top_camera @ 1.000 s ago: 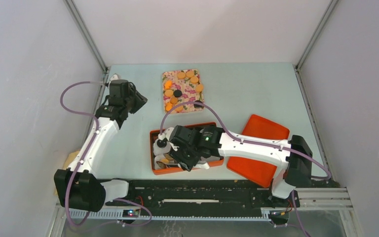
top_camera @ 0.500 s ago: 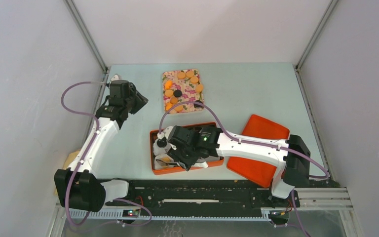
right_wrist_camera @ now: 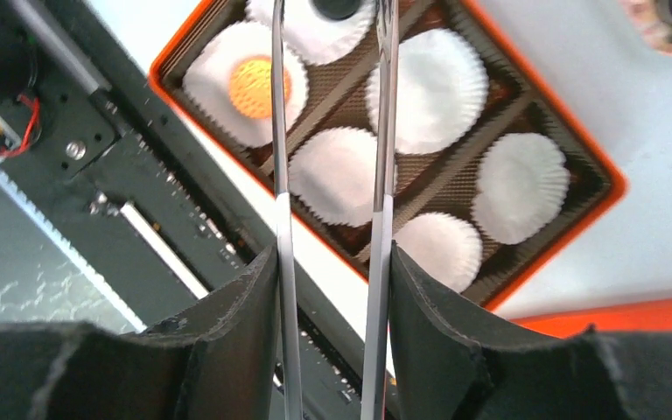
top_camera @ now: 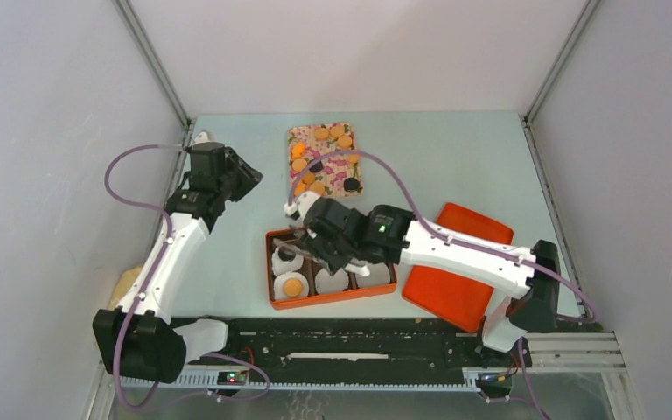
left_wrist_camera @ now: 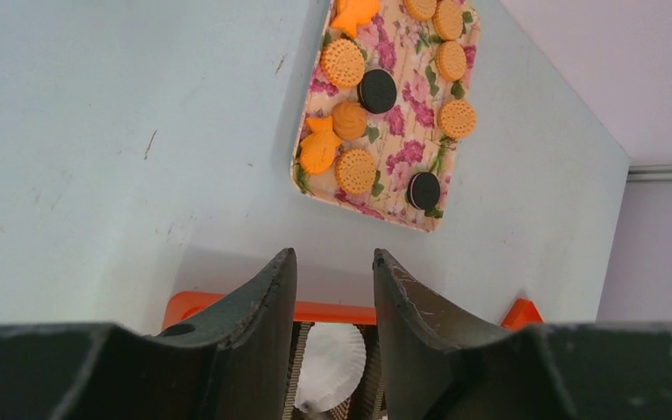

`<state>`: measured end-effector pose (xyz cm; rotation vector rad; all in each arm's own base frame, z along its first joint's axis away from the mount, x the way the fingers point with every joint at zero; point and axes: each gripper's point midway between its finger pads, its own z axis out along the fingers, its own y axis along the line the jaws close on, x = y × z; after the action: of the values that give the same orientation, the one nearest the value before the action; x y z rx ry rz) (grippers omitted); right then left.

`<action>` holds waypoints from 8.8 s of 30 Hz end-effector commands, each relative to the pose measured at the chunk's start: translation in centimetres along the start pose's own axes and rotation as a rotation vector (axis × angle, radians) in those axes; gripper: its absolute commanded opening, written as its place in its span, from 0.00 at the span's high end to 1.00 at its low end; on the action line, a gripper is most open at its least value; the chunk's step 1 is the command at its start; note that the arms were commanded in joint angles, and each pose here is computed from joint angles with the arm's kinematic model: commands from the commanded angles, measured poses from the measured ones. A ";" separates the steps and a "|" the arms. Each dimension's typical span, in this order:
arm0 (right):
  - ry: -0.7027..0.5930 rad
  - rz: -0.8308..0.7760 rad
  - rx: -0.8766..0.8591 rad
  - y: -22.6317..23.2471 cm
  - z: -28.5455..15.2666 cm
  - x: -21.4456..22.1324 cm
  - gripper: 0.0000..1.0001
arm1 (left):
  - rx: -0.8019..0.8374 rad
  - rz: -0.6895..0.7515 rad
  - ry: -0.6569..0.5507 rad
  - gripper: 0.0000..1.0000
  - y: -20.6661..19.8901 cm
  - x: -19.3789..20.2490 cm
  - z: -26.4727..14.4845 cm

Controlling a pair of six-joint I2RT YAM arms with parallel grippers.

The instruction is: Pack the cookies

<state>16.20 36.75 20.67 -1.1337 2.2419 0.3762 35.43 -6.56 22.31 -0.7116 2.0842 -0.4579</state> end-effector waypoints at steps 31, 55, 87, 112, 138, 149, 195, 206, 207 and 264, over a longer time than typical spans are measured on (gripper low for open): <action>-0.018 0.263 0.271 -17.3 11.6 -4.4 0.47 | -0.066 0.028 -0.011 0.57 1.5 0.0 1.5; -0.002 0.289 0.342 -17.5 10.6 -4.4 0.82 | -0.046 0.012 0.036 0.58 1.5 1.3 2.3; 0.073 0.168 0.192 -3.5 2.8 6.9 0.83 | -0.021 0.044 0.020 0.59 0.6 1.0 1.7; 0.044 0.164 0.181 -4.0 1.3 4.8 0.44 | 0.012 0.058 0.045 0.57 -0.1 1.5 1.9; -0.108 0.325 0.413 -18.8 4.7 -3.2 0.49 | 0.027 0.069 0.019 0.57 -0.6 0.9 1.5; -0.050 0.386 0.400 -22.2 8.2 -1.7 0.49 | 0.013 0.068 0.017 0.57 -0.4 0.8 1.8; -0.019 0.414 0.399 -21.1 7.2 -1.2 0.78 | 0.040 0.055 0.030 0.57 -0.9 1.0 1.4; -0.121 0.306 0.335 -16.0 -0.6 -1.2 0.81 | 0.024 0.048 0.032 0.57 -0.6 0.9 1.6; -0.113 0.283 0.305 -14.7 -1.0 -0.6 0.81 | 0.024 0.047 0.034 0.57 -0.6 0.9 1.6; -0.055 0.134 0.152 -4.2 -8.3 3.5 0.52 | 0.109 0.061 0.016 0.56 -2.2 0.5 -0.8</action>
<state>12.48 28.48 19.53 -1.0166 2.3937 0.2508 35.83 -8.00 22.05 -0.6302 2.1085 -0.5005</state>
